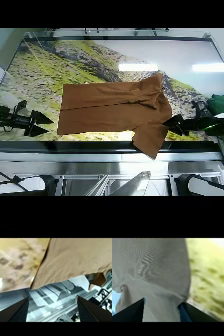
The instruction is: Fold the shirts.
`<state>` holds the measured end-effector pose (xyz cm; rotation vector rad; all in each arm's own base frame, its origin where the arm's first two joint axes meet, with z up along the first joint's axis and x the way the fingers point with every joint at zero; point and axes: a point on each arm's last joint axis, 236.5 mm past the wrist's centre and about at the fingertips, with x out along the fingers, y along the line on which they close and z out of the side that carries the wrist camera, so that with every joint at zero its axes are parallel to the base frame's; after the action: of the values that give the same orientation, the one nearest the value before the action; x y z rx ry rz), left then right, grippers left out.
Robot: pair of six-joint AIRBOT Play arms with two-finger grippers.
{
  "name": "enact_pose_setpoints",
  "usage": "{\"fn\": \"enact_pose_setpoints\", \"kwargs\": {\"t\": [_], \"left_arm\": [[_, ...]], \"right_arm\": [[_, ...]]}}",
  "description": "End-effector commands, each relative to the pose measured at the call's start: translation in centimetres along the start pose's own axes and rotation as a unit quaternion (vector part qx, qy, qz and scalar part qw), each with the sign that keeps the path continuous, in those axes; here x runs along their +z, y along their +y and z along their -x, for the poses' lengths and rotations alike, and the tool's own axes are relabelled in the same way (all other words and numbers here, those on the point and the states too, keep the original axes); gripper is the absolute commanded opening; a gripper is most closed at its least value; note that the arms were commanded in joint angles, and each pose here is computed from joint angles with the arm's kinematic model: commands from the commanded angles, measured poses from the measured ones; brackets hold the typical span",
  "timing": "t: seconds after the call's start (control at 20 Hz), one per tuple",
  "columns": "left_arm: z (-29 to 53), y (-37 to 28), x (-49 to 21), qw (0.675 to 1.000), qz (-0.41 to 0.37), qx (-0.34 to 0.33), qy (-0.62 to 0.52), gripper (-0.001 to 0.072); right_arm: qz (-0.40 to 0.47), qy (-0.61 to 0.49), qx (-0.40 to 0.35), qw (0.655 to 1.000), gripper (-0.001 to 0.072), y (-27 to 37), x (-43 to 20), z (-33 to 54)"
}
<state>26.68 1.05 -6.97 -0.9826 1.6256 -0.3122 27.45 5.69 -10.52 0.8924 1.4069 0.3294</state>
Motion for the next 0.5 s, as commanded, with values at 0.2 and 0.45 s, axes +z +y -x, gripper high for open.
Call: {"fn": "enact_pose_setpoints", "kwargs": {"t": [0.2,0.45], "left_arm": [[-1.6,-0.2,-0.5,1.0,0.002,-0.012,0.0,0.0622],[-3.2,1.4,0.0,0.997,-0.037,0.066,0.006,0.0621]], "right_arm": [[0.026,0.069,0.047,0.996,0.0497,4.4,-3.7,-2.7],[0.012,0.085,0.046,0.995,0.0497,3.6,-5.5,-3.3]]}}
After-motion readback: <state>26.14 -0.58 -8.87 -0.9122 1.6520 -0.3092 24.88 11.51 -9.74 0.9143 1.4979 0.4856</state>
